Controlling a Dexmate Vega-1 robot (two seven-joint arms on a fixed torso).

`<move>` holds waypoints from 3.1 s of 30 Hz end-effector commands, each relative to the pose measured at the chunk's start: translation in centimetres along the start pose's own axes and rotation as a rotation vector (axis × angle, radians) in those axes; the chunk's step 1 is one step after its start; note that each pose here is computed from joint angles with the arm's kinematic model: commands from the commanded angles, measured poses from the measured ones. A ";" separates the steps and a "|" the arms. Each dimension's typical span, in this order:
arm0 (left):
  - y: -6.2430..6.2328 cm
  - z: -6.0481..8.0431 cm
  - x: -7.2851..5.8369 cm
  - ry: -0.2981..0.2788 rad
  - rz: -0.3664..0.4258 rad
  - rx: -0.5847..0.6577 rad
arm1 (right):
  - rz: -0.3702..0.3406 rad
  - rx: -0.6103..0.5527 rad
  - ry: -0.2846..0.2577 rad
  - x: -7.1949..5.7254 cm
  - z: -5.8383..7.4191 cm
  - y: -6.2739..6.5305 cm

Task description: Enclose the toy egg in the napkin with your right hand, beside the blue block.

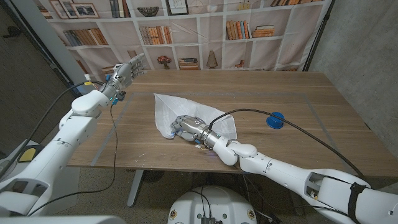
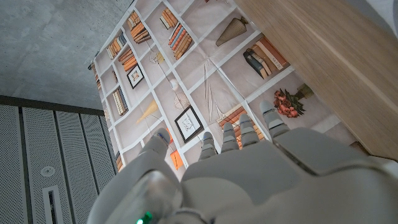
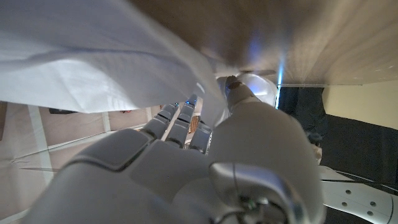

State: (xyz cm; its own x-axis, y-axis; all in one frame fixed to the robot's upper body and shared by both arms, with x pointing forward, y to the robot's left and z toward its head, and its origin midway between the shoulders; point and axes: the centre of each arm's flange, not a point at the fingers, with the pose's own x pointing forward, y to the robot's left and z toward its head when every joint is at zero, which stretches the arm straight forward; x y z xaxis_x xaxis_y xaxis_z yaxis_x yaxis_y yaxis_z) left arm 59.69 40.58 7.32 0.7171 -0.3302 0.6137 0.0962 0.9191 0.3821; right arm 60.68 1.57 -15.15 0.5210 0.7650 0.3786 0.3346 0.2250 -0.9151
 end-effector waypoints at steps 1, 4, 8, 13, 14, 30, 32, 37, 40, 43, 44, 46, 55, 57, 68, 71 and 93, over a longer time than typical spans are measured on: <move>-0.1 0.2 0.3 -0.002 0.003 -0.001 | -0.197 0.053 0.079 -0.2 -1.3 -3.0; -0.2 0.3 0.6 -0.004 0.000 -0.002 | -0.249 0.075 0.095 -0.2 -1.6 -4.2; -0.5 0.4 1.1 -0.008 -0.004 -0.002 | -0.321 0.120 0.117 -0.5 -2.1 -6.0; -0.7 0.8 1.4 -0.016 -0.001 -0.003 | -0.367 0.128 0.133 -0.7 -2.8 -7.0; -0.7 0.9 1.5 -0.017 0.002 -0.001 | -0.374 0.132 0.136 -0.7 -2.9 -7.2; -1.4 2.2 1.4 -0.035 0.038 0.003 | -0.451 0.116 0.174 -1.1 -5.2 -11.1; -1.4 2.0 1.0 -0.028 0.051 -0.003 | -0.435 0.119 0.178 -1.0 -5.5 -11.4; -1.6 1.1 -0.2 0.012 0.080 -0.015 | -0.386 0.113 0.180 -0.8 -6.1 -12.5; -1.9 0.7 -1.1 0.037 0.094 -0.027 | -0.348 0.131 0.183 -0.5 -6.4 -13.0; -2.1 0.6 -1.9 0.047 0.113 -0.032 | -0.306 0.168 0.186 -0.1 -6.7 -13.5; -2.2 0.6 -2.1 0.048 0.119 -0.033 | -0.296 0.175 0.187 0.0 -6.9 -13.7; -2.3 0.7 -2.6 0.048 0.135 -0.033 | -0.282 0.182 0.191 0.2 -7.1 -13.9; -3.4 1.3 -4.3 0.068 0.167 -0.022 | -0.253 0.190 0.192 1.1 -8.4 -14.1; -3.8 1.2 -4.6 0.079 0.175 -0.024 | -0.248 0.187 0.194 1.4 -8.8 -14.2; -5.9 0.7 -5.9 0.130 0.201 -0.053 | -0.215 0.144 0.208 2.9 -11.7 -14.5; -6.4 0.8 -6.0 0.136 0.210 -0.055 | -0.198 0.119 0.217 3.6 -12.8 -14.4; -6.8 2.1 -4.3 0.142 0.223 -0.027 | 0.042 0.035 0.437 5.0 -19.5 -12.3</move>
State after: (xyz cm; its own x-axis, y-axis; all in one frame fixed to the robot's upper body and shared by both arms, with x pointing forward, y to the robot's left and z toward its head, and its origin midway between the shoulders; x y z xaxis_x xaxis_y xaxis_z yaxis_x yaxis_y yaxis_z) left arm 53.96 36.11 2.59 0.8135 -0.0833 0.5755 -0.0562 0.9738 0.2204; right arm 70.88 -5.11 2.07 0.6515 0.5580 0.5139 0.3618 0.3669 -0.8570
